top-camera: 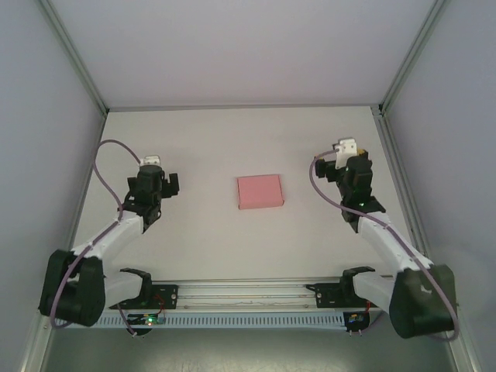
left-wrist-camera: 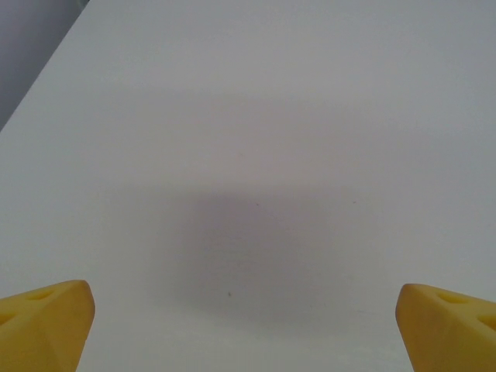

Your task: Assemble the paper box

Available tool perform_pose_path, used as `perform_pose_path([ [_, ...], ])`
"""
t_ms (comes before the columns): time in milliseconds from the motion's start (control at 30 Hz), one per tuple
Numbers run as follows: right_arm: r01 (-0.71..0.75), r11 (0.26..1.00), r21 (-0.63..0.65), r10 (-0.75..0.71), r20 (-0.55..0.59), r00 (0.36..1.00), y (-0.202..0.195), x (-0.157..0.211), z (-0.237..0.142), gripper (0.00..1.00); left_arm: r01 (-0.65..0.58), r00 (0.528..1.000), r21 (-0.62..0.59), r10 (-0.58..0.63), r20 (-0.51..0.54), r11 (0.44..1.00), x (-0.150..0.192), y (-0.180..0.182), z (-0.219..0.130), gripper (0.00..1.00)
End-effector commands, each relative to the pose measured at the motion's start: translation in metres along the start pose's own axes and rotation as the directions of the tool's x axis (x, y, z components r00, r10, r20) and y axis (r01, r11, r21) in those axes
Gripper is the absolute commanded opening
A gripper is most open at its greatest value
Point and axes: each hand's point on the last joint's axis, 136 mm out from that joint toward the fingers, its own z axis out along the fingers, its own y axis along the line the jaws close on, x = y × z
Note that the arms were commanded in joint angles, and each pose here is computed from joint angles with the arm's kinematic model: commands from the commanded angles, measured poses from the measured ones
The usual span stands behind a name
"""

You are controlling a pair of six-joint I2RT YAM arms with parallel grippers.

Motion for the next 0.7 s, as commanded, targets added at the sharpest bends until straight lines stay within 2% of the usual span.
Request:
perform_pose_path([
  [0, -0.163, 0.987, 0.014, 0.158, 0.169, 0.973, -0.007, 0.006, 0.008, 0.98, -0.017, 0.969, 0.018, 0.013, 0.246, 1.0, -0.039, 0.003, 0.009, 1.0],
  [67, -0.136, 0.99, 0.044, 0.129, 0.143, 0.981, -0.012, 0.006, 0.009, 0.98, -0.024, 0.965, 0.02, 0.017, 0.263, 1.0, -0.032, 0.006, 0.016, 1.0],
  [133, -0.082, 0.996, 0.016, 0.079, 0.144, 0.986, -0.007, 0.013, 0.006, 0.98, -0.014, 0.971, 0.044, 0.003, 0.24, 0.999, -0.022, 0.007, 0.024, 1.0],
  [233, -0.031, 1.0, 0.0, 0.031, 0.134, 0.991, -0.002, 0.042, -0.001, 0.98, 0.017, 0.963, 0.082, -0.038, 0.267, 0.996, -0.014, 0.008, 0.03, 1.0],
  [300, -0.071, 0.997, 0.011, 0.067, 0.204, 0.977, -0.008, 0.041, -0.007, 0.98, 0.034, 0.963, 0.099, -0.059, 0.261, 0.994, -0.003, 0.009, 0.042, 1.0],
  [333, -0.101, 0.995, -0.003, 0.099, 0.214, 0.972, -0.01, 0.041, -0.006, 0.98, 0.041, 0.955, 0.1, -0.069, 0.287, 0.994, -0.005, 0.01, 0.048, 1.0],
  [367, -0.116, 0.993, -0.031, 0.12, 0.223, 0.967, -0.011, 0.042, -0.004, 0.98, 0.037, 0.96, 0.125, -0.07, 0.271, 0.991, -0.003, 0.008, 0.048, 1.0],
  [400, -0.119, 0.992, -0.049, 0.127, 0.213, 0.969, -0.01, 0.045, 0.0, 0.98, 0.026, 0.971, 0.158, -0.063, 0.231, 0.987, 0.001, 0.003, 0.045, 1.0],
  [467, -0.116, 0.991, -0.071, 0.127, 0.192, 0.973, -0.006, 0.058, 0.012, 0.98, 0.012, 0.956, 0.188, -0.066, 0.286, 0.982, -0.002, 0.0, 0.042, 1.0],
  [533, -0.119, 0.987, -0.104, 0.139, 0.21, 0.968, -0.001, 0.05, 0.023, 0.98, 0.039, 0.953, 0.157, -0.085, 0.292, 0.987, -0.001, 0.008, 0.04, 1.0],
  [567, -0.118, 0.989, -0.083, 0.127, 0.1, 0.987, -0.004, 0.064, 0.028, 0.98, 0.059, 0.959, 0.137, -0.094, 0.266, 0.989, 0.001, 0.013, 0.042, 1.0],
  [600, -0.129, 0.989, -0.067, 0.133, 0.063, 0.989, -0.007, 0.061, 0.039, 0.98, 0.068, 0.961, 0.132, -0.101, 0.257, 0.989, 0.0, 0.014, 0.045, 1.0],
  [667, -0.163, 0.986, -0.042, 0.167, 0.131, 0.977, -0.014, 0.057, 0.037, 0.98, 0.048, 0.972, 0.149, -0.081, 0.22, 0.988, -0.003, 0.008, 0.053, 1.0],
])
